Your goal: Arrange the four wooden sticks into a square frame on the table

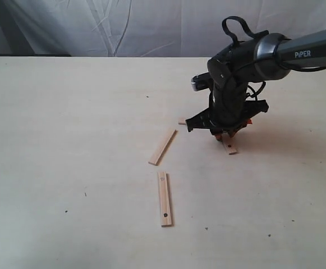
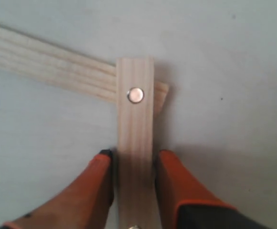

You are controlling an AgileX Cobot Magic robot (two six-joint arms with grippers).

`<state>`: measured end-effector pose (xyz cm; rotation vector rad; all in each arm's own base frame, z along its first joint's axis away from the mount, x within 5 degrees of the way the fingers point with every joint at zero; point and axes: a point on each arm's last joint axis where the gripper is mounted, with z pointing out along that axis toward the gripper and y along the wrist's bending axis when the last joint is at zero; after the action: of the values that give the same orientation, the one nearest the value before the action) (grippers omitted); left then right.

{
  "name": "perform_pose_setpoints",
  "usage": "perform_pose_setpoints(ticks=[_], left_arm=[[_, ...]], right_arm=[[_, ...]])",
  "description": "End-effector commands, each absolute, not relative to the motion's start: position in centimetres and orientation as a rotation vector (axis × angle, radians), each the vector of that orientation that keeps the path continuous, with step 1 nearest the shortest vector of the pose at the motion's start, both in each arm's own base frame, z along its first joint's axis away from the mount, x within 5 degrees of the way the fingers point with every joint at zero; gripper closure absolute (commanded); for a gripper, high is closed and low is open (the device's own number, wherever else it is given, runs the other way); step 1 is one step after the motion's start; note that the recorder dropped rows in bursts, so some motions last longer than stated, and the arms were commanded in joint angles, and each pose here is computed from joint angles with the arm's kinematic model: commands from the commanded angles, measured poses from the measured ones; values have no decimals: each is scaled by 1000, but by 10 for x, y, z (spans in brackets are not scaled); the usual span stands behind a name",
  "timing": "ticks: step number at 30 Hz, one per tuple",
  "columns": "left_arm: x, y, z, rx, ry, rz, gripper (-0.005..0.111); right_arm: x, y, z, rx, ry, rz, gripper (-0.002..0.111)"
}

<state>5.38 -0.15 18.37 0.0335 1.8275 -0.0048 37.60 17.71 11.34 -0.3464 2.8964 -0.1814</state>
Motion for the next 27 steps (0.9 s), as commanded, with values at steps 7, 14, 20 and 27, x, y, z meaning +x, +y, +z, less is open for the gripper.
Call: perform_pose_setpoints(ticks=[7, 14, 20, 27], left_arm=[[54, -1, 183, 27, 1817, -5, 107], [54, -1, 183, 27, 1817, -5, 107], [54, -1, 183, 27, 1817, -5, 107], [54, -1, 183, 27, 1817, -5, 107]], right_arm=[[376, 174, 121, -92, 2894, -146, 75], [372, 173, 179, -82, 2831, -75, 75], [372, 143, 203, -122, 2886, 122, 75], [361, 109, 184, -133, 2904, 122, 75]])
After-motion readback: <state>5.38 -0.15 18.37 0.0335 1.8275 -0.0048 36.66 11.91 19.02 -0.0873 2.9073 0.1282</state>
